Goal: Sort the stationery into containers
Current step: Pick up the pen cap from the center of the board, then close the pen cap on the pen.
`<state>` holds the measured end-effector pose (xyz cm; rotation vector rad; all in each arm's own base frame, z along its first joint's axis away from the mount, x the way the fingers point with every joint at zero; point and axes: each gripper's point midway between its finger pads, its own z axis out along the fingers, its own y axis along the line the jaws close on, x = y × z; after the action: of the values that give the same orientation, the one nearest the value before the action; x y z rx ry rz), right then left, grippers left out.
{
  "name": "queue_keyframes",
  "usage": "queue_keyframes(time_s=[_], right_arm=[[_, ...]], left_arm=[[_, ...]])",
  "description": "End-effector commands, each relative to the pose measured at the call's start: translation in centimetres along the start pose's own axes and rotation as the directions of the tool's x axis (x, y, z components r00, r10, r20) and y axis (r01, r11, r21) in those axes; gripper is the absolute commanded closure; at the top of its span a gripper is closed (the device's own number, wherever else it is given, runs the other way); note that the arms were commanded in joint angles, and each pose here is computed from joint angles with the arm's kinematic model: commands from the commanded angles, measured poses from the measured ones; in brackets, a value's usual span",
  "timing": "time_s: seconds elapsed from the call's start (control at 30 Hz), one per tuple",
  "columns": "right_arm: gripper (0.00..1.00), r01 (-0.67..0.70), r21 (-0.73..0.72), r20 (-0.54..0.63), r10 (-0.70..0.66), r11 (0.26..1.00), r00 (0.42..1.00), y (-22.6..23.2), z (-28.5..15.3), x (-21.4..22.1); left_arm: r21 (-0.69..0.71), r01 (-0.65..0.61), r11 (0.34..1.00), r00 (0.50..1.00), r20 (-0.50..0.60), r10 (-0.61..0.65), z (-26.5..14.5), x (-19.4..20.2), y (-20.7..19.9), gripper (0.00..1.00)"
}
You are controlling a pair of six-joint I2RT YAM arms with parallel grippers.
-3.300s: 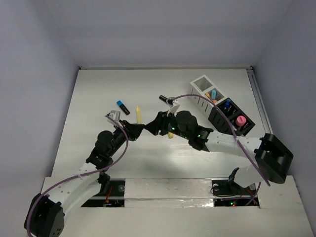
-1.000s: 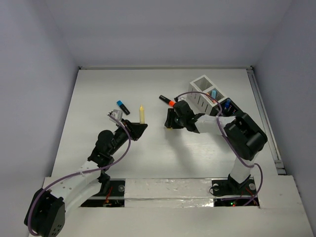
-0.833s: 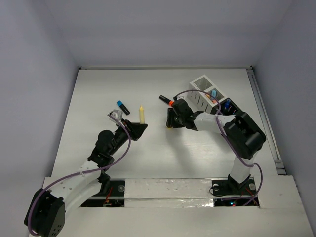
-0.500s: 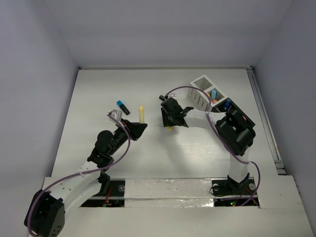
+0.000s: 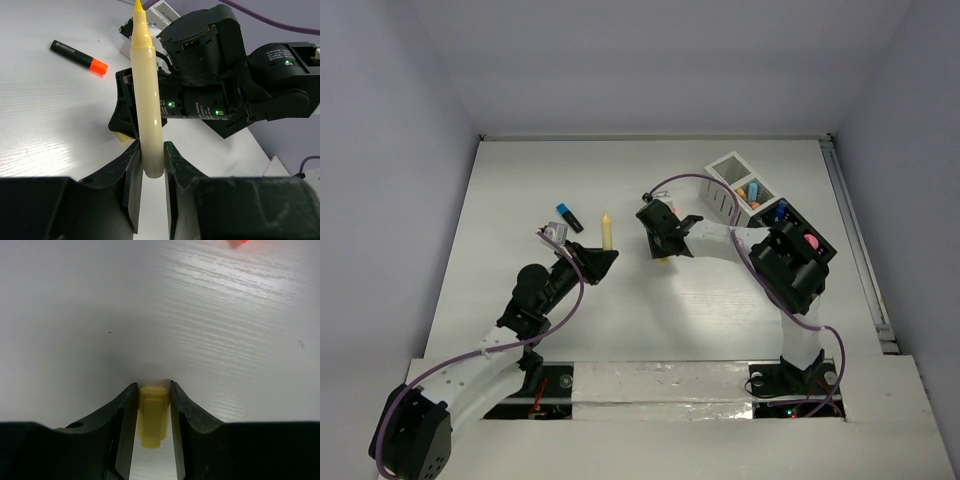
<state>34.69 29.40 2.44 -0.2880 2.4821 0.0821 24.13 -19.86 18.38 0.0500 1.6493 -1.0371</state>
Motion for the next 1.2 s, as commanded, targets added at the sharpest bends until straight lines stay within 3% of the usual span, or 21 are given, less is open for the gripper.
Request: queue_keyframes(time_s=[0.0, 0.07, 0.17, 0.27, 0.37, 0.53, 0.7, 0.83, 1.17], right_arm=[[0.67, 0.115, 0.098, -0.202, -0.094, 0.989, 0.975, -2.5, 0.5, 6.1], [0.74, 0.115, 0.095, -0.200, -0.094, 0.989, 0.975, -2.4, 0.4, 5.9], [0.91, 0.103, 0.093, -0.176, -0.086, 0.990, 0.981, -2.3, 0.0, 5.1], [0.96, 0.061, 0.075, -0.099, -0.053, 0.995, 0.994, -1.7, -0.9, 3.0], [0.98, -0.013, 0.006, 0.067, 0.012, 1.000, 0.998, -0.6, -4.0, -2.0], [1.00, -0.124, -0.144, 0.370, 0.170, 0.982, 0.914, 0.4, -12.0, -11.6], [1.00, -0.142, -0.360, 0.532, 0.328, 0.922, 0.781, 2.5, -17.8, -17.8], [1.00, -0.122, -0.497, 0.535, 0.414, 0.859, 0.737, 5.3, -20.0, -20.1], [1.00, -0.051, -0.629, 0.510, 0.462, 0.775, 0.725, 10.2, -22.4, -21.7]], left_arm=[[0.043, -0.028, 0.999, 0.998, 0.050, 0.026, 0.2, -1.6, -1.1, 1.00], [0.041, -0.027, 0.999, 0.999, 0.048, 0.025, 0.2, -1.5, -1.1, 1.00], [0.040, -0.026, 0.999, 0.999, 0.045, 0.025, 0.2, -1.4, -1.0, 1.00], [0.039, -0.026, 0.999, 0.999, 0.042, 0.024, 0.3, -1.3, -1.0, 1.00], [0.046, -0.023, 0.999, 0.999, 0.035, 0.021, 0.4, -1.2, -1.0, 1.00], [0.049, -0.022, 0.999, 0.999, 0.029, 0.021, 0.4, -1.0, -1.0, 1.00], [0.051, -0.024, 0.998, 0.999, 0.028, 0.022, 0.5, -1.0, -1.1, 1.00], [0.052, -0.030, 0.998, 0.999, 0.016, 0.029, 0.7, -0.7, -1.1, 1.00], [0.062, -0.040, 0.997, 0.999, 0.001, 0.040, 0.9, -0.3, -1.4, 1.00]])
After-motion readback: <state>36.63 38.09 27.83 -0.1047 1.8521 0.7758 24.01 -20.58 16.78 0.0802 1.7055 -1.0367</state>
